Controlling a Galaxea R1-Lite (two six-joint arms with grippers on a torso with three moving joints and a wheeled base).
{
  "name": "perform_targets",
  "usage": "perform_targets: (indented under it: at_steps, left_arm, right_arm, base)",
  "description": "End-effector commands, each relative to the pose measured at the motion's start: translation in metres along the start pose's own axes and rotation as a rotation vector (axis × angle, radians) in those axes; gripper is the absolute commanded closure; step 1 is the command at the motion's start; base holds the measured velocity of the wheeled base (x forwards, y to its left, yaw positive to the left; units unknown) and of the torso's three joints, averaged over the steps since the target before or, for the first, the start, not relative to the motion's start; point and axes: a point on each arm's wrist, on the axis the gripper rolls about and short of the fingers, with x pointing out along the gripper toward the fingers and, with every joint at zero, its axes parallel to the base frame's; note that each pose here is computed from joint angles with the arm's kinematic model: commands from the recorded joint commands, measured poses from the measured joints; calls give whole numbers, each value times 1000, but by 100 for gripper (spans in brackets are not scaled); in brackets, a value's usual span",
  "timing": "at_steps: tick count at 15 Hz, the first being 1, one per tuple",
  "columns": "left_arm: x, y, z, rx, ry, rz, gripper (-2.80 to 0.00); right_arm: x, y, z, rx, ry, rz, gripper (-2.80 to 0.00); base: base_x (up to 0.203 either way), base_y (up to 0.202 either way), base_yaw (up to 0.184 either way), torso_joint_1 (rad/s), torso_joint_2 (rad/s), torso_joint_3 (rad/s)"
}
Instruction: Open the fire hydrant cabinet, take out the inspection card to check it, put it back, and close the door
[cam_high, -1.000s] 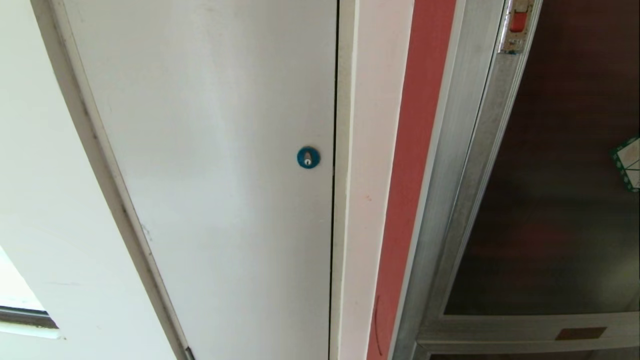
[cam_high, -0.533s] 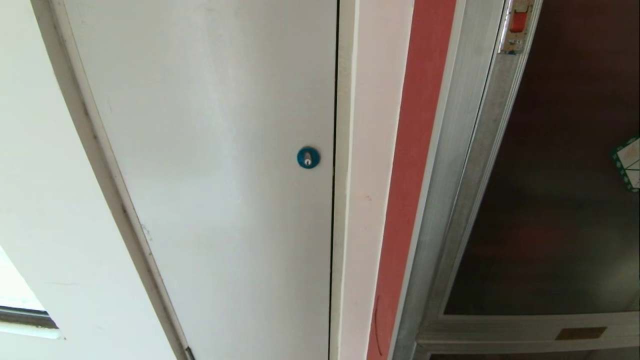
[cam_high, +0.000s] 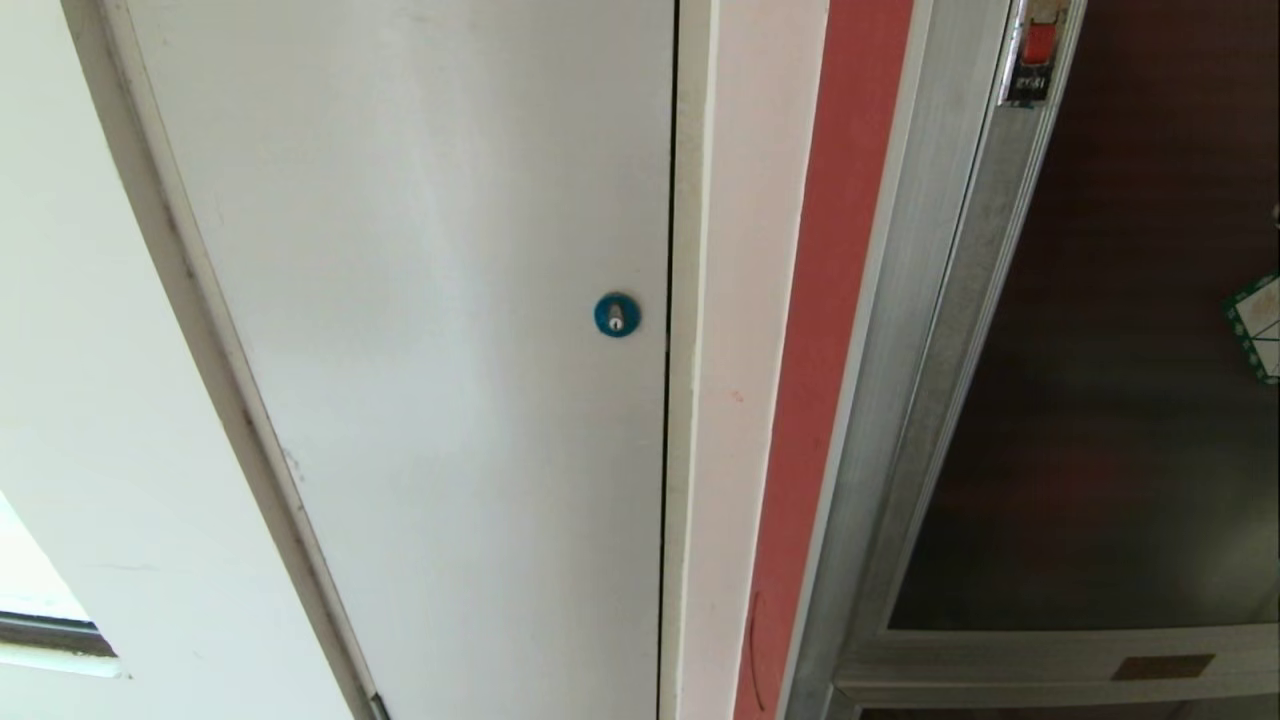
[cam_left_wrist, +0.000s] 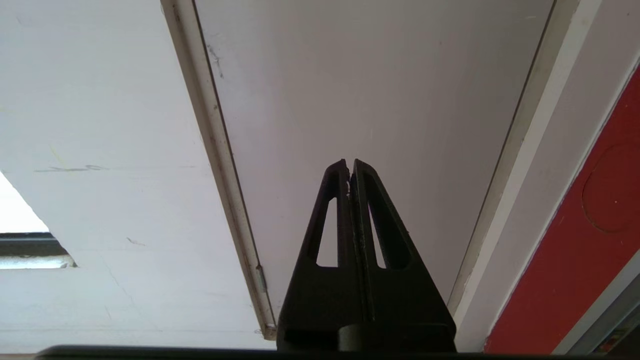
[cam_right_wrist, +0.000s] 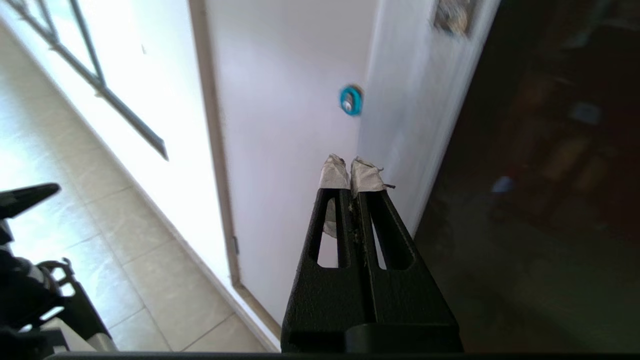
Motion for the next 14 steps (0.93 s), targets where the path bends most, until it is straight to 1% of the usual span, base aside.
perform_targets:
  at_steps: [1,3,6,10,14]
  left_arm:
    - [0,0,0,0,0,0,0]
    - [0,0,0,0,0,0,0]
    - [0,0,0,0,1,0,0]
    - [0,0,0,0,0,0,0]
    - [0,0,0,0,1,0,0]
  right_arm:
    - [55,-18,7,32,56,50,0]
    - [78,-24,23,16,26,29,0]
    - [91,-29,41,-4,-26,17,0]
    - [101,-36,43,-8,-37,-55,0]
    - [98,-36,44,-10,-44,-82,0]
  base:
    - [0,0,0,0,0,0]
    - [0,0,0,0,0,0]
    - [0,0,0,0,0,0]
    - [0,0,0,0,0,0]
    - [0,0,0,0,0,0]
